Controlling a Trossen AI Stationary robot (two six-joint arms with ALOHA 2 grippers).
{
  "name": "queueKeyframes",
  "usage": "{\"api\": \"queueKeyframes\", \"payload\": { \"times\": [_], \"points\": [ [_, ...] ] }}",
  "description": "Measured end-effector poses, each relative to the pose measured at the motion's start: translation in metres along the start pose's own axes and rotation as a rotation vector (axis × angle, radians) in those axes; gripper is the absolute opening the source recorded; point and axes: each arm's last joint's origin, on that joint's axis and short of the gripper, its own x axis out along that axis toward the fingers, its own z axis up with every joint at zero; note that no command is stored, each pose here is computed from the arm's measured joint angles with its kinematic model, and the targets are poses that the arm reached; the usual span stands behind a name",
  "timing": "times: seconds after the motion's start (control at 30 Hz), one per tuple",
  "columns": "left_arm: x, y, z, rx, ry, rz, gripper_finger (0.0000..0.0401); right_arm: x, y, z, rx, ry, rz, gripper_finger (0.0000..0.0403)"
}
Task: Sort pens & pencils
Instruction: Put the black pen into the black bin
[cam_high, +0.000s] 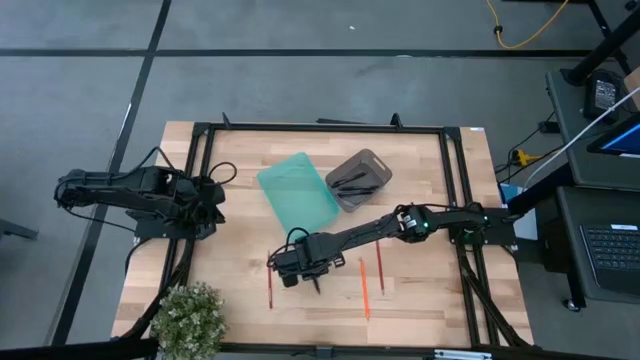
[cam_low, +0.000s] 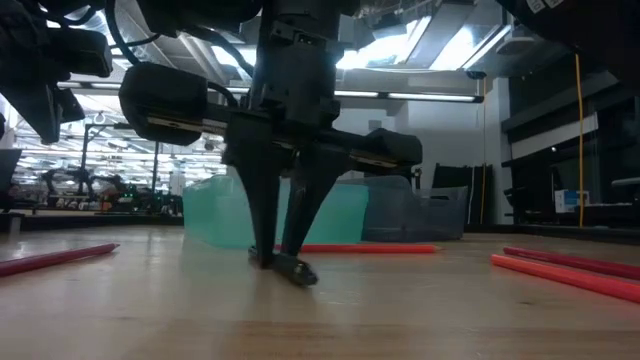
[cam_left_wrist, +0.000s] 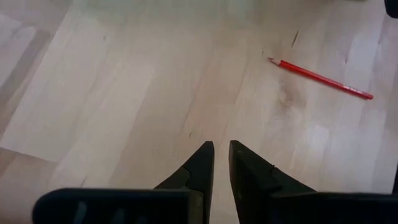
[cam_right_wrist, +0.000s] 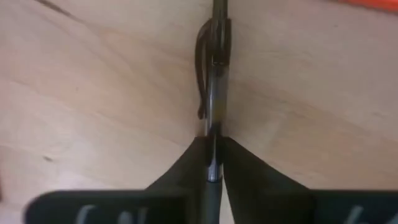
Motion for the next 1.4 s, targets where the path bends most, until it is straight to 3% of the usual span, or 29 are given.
{"api": "queueKeyframes", "payload": {
  "times": [0.1,0.5,0.83,1.07,1.33,1.4],
  "points": [
    [0.0,0.0,0.0,-0.009,0.001,-0.003,0.0043,0.0,0.0,0.0,-0.048,0.0,-0.003,0.0026],
    [0.0,-0.001,0.0,-0.061,0.014,-0.03,0.0043,0.001,-0.003,-0.017,-0.171,-0.019,-0.048,0.0026],
    [0.0,-0.001,0.0,-0.107,0.013,-0.036,0.0043,-0.012,-0.006,-0.04,-0.204,-0.016,-0.07,0.0026],
    [0.0,-0.003,0.001,-0.126,0.014,-0.069,0.0043,-0.048,-0.011,-0.053,-0.198,-0.048,-0.035,0.0026],
    [0.0,-0.004,0.002,-0.157,0.011,-0.097,0.0043,-0.096,-0.039,-0.057,-0.191,-0.122,-0.165,0.0026],
    [0.0,-0.004,0.002,-0.162,0.011,-0.098,0.0043,-0.11,-0.042,-0.055,-0.217,-0.171,-0.133,0.0026]
  ]
}}
